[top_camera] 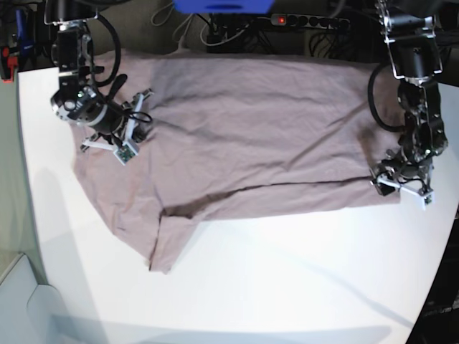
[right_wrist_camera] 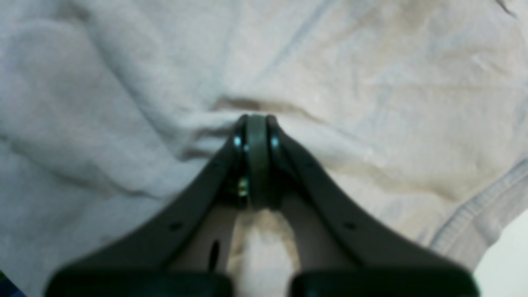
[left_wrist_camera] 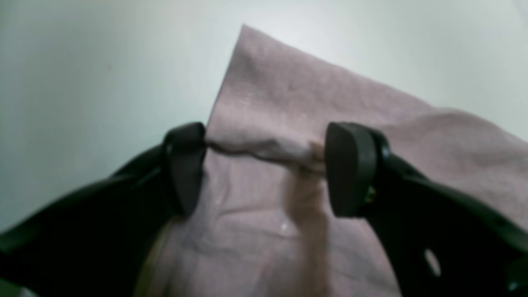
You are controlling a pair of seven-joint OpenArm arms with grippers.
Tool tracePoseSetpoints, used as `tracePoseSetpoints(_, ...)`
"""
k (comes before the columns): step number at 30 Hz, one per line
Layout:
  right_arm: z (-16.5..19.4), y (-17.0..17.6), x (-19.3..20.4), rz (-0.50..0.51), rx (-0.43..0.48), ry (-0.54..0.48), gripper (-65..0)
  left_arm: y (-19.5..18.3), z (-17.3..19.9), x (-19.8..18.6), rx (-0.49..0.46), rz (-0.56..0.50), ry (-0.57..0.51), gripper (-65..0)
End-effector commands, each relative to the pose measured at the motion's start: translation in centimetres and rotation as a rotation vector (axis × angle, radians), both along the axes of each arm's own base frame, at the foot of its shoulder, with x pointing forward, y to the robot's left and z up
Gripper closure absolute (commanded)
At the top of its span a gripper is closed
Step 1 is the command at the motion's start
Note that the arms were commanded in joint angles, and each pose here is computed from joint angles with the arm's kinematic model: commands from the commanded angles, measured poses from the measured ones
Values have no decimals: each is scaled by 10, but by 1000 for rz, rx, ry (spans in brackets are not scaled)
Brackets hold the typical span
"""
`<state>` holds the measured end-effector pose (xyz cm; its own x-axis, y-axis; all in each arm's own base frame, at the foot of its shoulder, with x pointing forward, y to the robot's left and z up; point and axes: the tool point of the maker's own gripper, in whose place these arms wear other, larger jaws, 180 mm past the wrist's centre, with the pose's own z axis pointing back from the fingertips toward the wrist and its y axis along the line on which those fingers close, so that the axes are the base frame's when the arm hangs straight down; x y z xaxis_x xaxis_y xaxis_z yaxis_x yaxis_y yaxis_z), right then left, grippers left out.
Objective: Layout the t-shirt on the table in an organized manner, then fold the t-shirt properly
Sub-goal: 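Hold the collar corner with the right gripper and pull the side taut with the left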
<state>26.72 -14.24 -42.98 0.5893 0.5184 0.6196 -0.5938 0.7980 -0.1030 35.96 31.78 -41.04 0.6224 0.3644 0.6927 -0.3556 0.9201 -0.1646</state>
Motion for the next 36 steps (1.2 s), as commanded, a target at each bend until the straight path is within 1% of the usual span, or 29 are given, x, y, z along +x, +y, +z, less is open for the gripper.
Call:
tracePoseSetpoints(1,0,-7,0,6,-26,9,0,9,20,13,25,3,-58,-431)
tracePoseSetpoints(9,0,-6,-2,5,-25,12,0,9,26,20,27,1,-74,-427)
tracePoseSetpoints(10,-1,-6,-2,5,-25,13,0,9,26,20,26,1,-72,-409)
tracePoseSetpoints(11,-1,-7,-2,6,-26,13,0,9,26,20,26,1,-72,-374)
tracePoseSetpoints(14,-1,-7,-2,6,-26,13,0,10,27,20,26,4,-75,-238)
tracePoseSetpoints(15,-1,-7,-2,6,-26,13,0,10,28,21,26,4,-76,-225)
tracePoseSetpoints(21,-1,-7,-3,6,-28,15,0,9,26,20,26,1,-71,-215)
tracePoseSetpoints(25,-1,-7,-3,6,-28,15,0,10,22,17,23,4,-60,-111)
tracePoseSetpoints(28,-1,-7,-3,6,-28,15,0,13,13,13,11,21,-34,-2)
tracePoseSetpoints(32,-1,-8,-3,4,-28,14,0,15,3,8,3,30,-10,0)
tracePoseSetpoints(36,-1,-8,-3,4,-28,14,0,12,16,15,4,20,-43,0)
